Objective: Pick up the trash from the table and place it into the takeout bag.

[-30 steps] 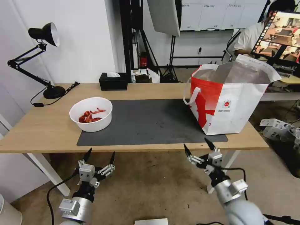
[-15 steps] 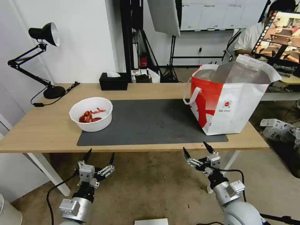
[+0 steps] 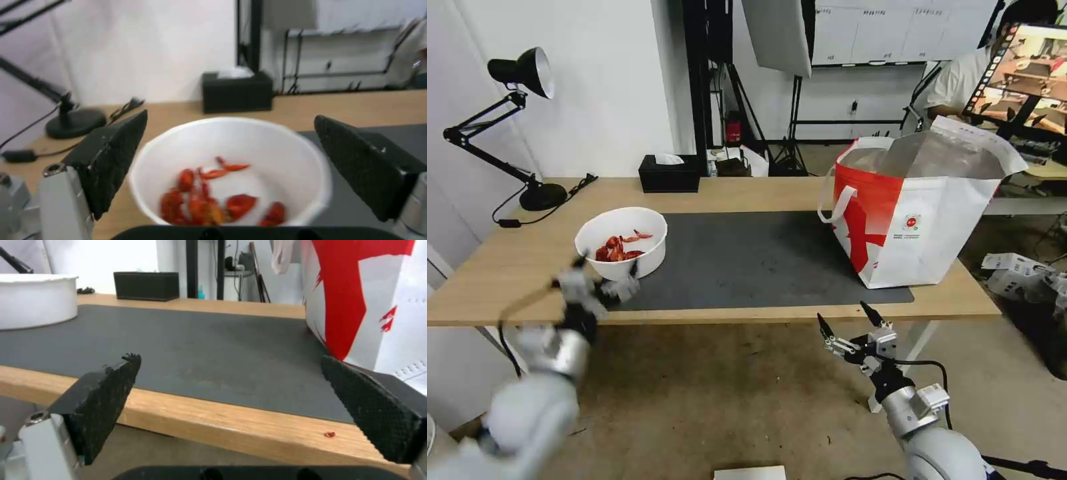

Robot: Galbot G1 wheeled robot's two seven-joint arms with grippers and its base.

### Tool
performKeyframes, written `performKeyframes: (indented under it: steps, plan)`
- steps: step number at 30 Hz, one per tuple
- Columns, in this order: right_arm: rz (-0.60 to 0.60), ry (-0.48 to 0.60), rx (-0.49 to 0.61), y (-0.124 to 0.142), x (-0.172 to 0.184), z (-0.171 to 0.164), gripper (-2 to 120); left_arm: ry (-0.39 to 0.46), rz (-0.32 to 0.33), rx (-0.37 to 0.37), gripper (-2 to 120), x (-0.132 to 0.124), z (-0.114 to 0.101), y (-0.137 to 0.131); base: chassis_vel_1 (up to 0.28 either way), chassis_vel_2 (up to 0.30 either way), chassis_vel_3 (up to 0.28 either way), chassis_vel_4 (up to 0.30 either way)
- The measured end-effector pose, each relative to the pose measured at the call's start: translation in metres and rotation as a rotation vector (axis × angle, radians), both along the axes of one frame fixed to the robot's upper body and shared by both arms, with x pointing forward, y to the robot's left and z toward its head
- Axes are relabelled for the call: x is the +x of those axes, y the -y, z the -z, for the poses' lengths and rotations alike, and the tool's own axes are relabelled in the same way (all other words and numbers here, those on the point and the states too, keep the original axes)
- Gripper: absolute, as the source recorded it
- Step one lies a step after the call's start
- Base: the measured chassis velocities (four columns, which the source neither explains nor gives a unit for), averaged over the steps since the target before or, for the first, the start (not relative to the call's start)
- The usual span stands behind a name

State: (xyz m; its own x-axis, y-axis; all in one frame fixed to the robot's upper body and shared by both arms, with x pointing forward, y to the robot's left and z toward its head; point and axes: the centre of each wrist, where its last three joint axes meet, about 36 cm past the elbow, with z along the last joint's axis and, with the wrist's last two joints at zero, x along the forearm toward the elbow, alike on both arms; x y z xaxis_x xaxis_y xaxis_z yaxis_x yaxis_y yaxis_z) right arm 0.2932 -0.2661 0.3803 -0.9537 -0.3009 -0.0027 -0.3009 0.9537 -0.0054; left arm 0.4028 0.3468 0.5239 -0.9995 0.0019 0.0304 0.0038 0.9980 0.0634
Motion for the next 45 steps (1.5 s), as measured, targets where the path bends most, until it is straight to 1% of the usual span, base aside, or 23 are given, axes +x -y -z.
performKeyframes:
  steps: [2, 3, 6, 7, 10, 11, 14, 15, 17, 18, 21, 22, 25, 28, 30, 34, 36, 37, 39, 40, 42, 43, 45]
  plan:
    - [0.0, 0.0, 0.0, 0.0, 0.0, 0.0, 100, -0.087, -0.012, -0.033, 100, 0.019, -0.021, -0.017, 0.0, 0.0, 0.0, 0.0]
    - [0.0, 0.0, 0.0, 0.0, 0.0, 0.0, 100, -0.087, -0.012, -0.033, 100, 0.019, -0.021, -0.017, 0.0, 0.0, 0.0, 0.0]
    - [0.0, 0.0, 0.0, 0.0, 0.0, 0.0, 100, -0.254, -0.012, -0.117, 100, 0.04, -0.047, -0.038, 0.0, 0.0, 0.0, 0.0]
    - [0.0, 0.0, 0.0, 0.0, 0.0, 0.0, 100, -0.254, -0.012, -0.117, 100, 0.04, -0.047, -0.038, 0.0, 0.0, 0.0, 0.0]
    - [0.0, 0.0, 0.0, 0.0, 0.0, 0.0, 100, -0.423, -0.066, -0.158, 100, 0.068, -0.06, -0.052, 0.0, 0.0, 0.0, 0.0]
    - [0.0, 0.0, 0.0, 0.0, 0.0, 0.0, 100, -0.423, -0.066, -0.158, 100, 0.068, -0.06, -0.052, 0.0, 0.0, 0.0, 0.0]
    - [0.0, 0.0, 0.0, 0.0, 0.0, 0.0, 100, -0.539, -0.096, -0.196, 100, 0.096, -0.069, -0.065, 0.0, 0.0, 0.0, 0.0]
    - [0.0, 0.0, 0.0, 0.0, 0.0, 0.0, 100, -0.539, -0.096, -0.196, 100, 0.096, -0.069, -0.065, 0.0, 0.0, 0.0, 0.0]
    - [0.0, 0.0, 0.0, 0.0, 0.0, 0.0, 100, -0.583, -0.137, -0.212, 100, 0.115, -0.069, -0.067, 0.0, 0.0, 0.0, 0.0]
    - [0.0, 0.0, 0.0, 0.0, 0.0, 0.0, 100, -0.583, -0.137, -0.212, 100, 0.115, -0.069, -0.067, 0.0, 0.0, 0.0, 0.0]
    - [0.0, 0.0, 0.001, 0.0, 0.0, 0.0, 100, -0.627, -0.208, -0.215, 100, 0.136, -0.06, -0.067, 0.0, 0.0, 0.0, 0.0]
    - [0.0, 0.0, 0.001, 0.0, 0.0, 0.0, 100, -0.627, -0.208, -0.215, 100, 0.136, -0.06, -0.067, 0.0, 0.0, 0.0, 0.0]
    - [0.0, 0.0, 0.001, 0.0, 0.0, 0.0, 100, -0.655, -0.25, -0.225, 100, 0.148, -0.052, -0.068, 0.0, 0.0, 0.0, 0.0]
    - [0.0, 0.0, 0.001, 0.0, 0.0, 0.0, 100, -0.666, -0.261, -0.236, 100, 0.152, -0.05, -0.068, 0.0, 0.0, 0.0, 0.0]
    - [0.0, 0.0, 0.001, 0.0, 0.0, 0.0, 100, -0.699, -0.277, -0.305, 100, 0.16, -0.048, -0.069, 0.0, 0.0, 0.0, 0.0]
    - [0.0, 0.0, 0.001, 0.0, 0.0, 0.0, 100, -0.72, -0.286, -0.35, 100, 0.166, -0.048, -0.068, 0.0, 0.0, 0.0, 0.0]
    - [0.0, 0.0, 0.001, 0.0, 0.0, 0.0, 100, -0.738, -0.302, -0.386, 93, 0.171, -0.051, -0.066, 0.0, 0.0, 0.0, 0.0]
    - [0.0, 0.0, 0.001, 0.0, 0.0, 0.0, 100, -0.738, -0.302, -0.386, 93, 0.171, -0.051, -0.066, 0.0, 0.0, 0.0, 0.0]
    - [0.0, 0.0, 0.001, 0.0, 0.0, 0.0, 100, -0.747, -0.315, -0.4, 84, 0.175, -0.051, -0.065, 0.0, 0.0, 0.0, 0.0]
    - [0.0, 0.0, 0.001, 0.0, 0.0, 0.0, 100, -0.747, -0.315, -0.4, 84, 0.175, -0.051, -0.065, 0.0, 0.0, 0.0, 0.0]
    - [0.0, 0.0, 0.001, 0.0, 0.0, 0.0, 100, -0.75, -0.324, -0.4, 73, 0.176, -0.051, -0.065, 0.0, 0.0, 0.0, 0.0]
    - [0.0, 0.0, 0.001, 0.0, 0.0, 0.0, 100, -0.75, -0.324, -0.4, 73, 0.176, -0.051, -0.065, 0.0, 0.0, 0.0, 0.0]
    - [0.0, 0.0, 0.001, 0.0, 0.0, 0.0, 100, -0.75, -0.326, -0.401, 61, 0.176, -0.052, -0.065, 0.0, 0.0, 0.0, 0.0]
